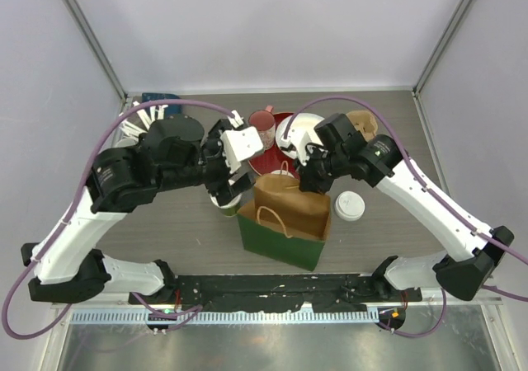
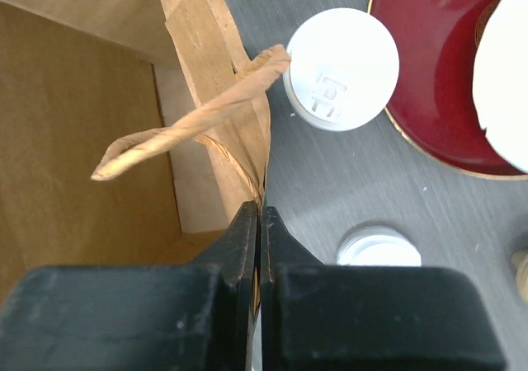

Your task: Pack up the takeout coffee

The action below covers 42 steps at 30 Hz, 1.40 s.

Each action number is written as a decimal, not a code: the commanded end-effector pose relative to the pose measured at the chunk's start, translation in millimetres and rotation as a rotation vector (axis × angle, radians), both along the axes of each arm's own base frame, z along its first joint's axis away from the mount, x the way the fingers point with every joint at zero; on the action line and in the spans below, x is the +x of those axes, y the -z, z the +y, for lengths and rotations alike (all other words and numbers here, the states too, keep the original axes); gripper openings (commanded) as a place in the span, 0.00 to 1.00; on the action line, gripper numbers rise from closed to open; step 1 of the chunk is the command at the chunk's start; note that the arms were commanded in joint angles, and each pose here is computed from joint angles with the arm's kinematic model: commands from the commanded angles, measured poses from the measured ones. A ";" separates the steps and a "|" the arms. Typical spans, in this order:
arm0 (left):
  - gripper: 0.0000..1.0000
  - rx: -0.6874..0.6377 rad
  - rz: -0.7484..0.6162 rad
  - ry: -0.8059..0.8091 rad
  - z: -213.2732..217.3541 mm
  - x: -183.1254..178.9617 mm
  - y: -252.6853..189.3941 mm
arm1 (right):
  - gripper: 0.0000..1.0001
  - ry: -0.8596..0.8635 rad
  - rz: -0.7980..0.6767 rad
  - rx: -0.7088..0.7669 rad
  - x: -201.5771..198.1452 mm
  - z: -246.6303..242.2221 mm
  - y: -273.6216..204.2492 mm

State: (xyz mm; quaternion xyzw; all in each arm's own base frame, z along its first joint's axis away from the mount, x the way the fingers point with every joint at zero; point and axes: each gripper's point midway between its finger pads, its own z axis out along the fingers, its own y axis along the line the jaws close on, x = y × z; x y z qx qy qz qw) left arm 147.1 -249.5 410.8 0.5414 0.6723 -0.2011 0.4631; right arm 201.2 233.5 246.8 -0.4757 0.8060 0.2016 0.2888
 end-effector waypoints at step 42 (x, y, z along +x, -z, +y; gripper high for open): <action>0.81 0.079 0.153 -0.158 6.3 73.7 82.4 | 0.61 1.009 -0.423 0.431 153.9 -138.6 -173.8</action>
